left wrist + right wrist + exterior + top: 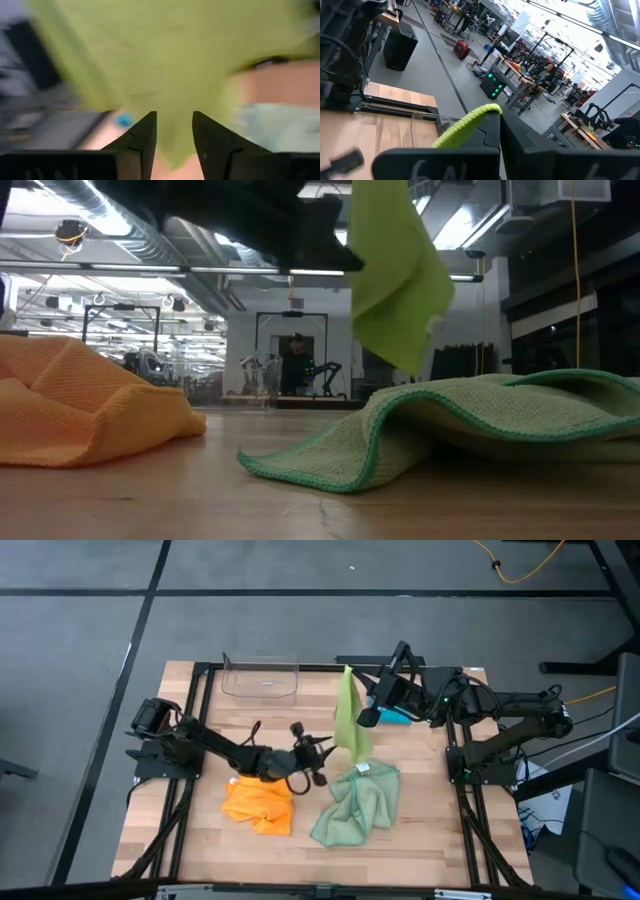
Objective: Fold microfiber towels
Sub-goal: Fold the light green towel
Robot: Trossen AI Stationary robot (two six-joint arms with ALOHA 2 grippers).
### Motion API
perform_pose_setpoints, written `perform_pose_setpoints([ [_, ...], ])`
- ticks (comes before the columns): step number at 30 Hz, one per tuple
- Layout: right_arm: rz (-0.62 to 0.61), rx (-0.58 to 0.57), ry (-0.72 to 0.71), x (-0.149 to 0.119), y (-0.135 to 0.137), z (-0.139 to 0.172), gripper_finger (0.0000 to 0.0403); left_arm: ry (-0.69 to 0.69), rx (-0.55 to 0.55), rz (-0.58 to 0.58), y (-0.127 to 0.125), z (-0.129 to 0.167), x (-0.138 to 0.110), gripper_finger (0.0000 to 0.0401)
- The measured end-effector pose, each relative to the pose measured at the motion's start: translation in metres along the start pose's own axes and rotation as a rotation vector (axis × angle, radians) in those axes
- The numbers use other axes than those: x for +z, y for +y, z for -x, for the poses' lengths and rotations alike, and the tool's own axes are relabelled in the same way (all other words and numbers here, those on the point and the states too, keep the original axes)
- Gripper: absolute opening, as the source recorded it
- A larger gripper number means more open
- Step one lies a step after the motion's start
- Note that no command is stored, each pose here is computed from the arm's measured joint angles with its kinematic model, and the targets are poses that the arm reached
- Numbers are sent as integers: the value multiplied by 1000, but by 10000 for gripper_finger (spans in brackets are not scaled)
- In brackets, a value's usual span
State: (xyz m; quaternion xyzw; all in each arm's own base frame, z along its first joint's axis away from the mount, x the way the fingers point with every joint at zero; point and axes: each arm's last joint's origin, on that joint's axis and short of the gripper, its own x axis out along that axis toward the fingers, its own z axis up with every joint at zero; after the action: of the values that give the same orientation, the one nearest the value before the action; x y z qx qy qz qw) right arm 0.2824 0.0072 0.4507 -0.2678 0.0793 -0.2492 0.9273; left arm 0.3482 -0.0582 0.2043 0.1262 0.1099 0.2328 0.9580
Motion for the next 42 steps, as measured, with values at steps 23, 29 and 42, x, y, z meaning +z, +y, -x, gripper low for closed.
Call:
perform_pose_setpoints([
  [23,13,-40,34,-2,-2,-1,1,-15,215,-68,2,18,23,117],
  [29,24,-133,99,-5,-3,-2,1,-94,118,-8,-18,40,58,117],
  [42,245,-478,197,-4,31,-56,1,-76,115,71,13,2,58,127],
])
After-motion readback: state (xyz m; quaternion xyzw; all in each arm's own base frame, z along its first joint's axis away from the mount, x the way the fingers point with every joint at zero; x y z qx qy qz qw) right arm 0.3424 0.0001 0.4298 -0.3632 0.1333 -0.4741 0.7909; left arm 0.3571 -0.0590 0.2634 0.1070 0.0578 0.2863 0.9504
